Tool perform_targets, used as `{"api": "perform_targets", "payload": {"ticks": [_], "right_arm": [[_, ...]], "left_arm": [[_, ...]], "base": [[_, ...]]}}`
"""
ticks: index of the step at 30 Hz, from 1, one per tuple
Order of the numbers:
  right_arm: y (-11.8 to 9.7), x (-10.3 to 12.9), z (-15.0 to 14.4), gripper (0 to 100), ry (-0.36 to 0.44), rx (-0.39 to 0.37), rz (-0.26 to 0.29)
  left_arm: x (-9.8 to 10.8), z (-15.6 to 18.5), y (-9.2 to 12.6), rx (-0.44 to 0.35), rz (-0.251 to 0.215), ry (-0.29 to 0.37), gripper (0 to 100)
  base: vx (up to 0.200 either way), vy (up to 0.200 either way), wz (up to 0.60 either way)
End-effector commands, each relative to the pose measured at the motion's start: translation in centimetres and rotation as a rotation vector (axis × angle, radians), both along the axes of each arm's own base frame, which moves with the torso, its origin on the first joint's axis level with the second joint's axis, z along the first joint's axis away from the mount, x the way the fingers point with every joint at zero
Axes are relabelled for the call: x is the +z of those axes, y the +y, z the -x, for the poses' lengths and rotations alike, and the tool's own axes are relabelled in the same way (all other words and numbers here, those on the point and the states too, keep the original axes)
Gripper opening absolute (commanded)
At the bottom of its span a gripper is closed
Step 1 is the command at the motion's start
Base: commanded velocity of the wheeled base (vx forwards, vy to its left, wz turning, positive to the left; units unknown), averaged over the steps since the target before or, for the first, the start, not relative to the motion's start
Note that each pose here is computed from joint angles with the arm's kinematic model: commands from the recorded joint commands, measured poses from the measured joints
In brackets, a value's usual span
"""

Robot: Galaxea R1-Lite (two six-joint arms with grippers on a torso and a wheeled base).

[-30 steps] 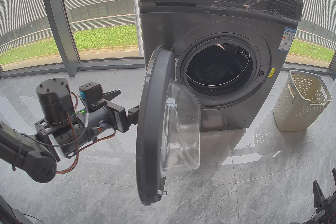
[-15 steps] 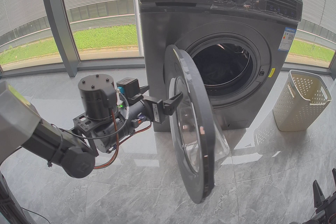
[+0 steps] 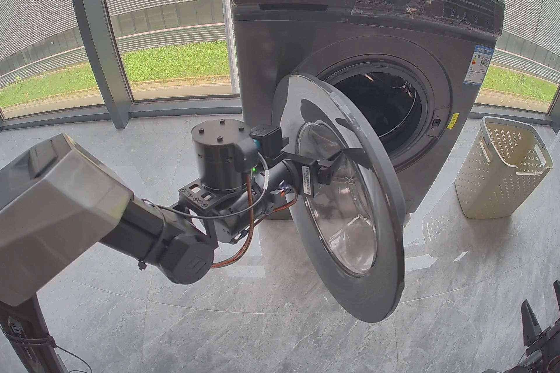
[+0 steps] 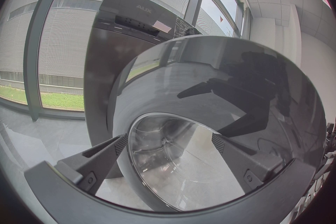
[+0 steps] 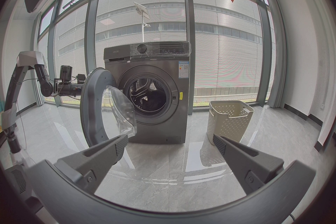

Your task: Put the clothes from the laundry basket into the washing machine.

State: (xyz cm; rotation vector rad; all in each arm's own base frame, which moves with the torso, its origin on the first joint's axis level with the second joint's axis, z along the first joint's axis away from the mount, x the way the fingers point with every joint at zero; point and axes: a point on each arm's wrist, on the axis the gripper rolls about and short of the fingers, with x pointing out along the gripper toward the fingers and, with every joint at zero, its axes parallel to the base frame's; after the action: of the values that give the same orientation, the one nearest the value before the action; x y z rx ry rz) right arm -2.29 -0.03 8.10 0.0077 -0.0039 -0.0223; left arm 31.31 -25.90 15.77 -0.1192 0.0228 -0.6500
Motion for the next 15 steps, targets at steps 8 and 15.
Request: {"api": "perform_targets", "payload": {"ticks": [8, 15], "right_arm": [[0.0, -0.5, 0.0, 100, 0.004, 0.001, 0.000], [0.0, -0.5, 0.0, 100, 0.004, 0.001, 0.000]], "left_arm": [[-0.3, -0.5, -1.1, -0.012, 0.041, 0.036, 100], [-0.1, 1.7, 1.5, 0.024, 0.008, 0.070, 100]], "base": [[0.000, 0.000, 0.00], [0.000, 0.000, 0.00]]}}
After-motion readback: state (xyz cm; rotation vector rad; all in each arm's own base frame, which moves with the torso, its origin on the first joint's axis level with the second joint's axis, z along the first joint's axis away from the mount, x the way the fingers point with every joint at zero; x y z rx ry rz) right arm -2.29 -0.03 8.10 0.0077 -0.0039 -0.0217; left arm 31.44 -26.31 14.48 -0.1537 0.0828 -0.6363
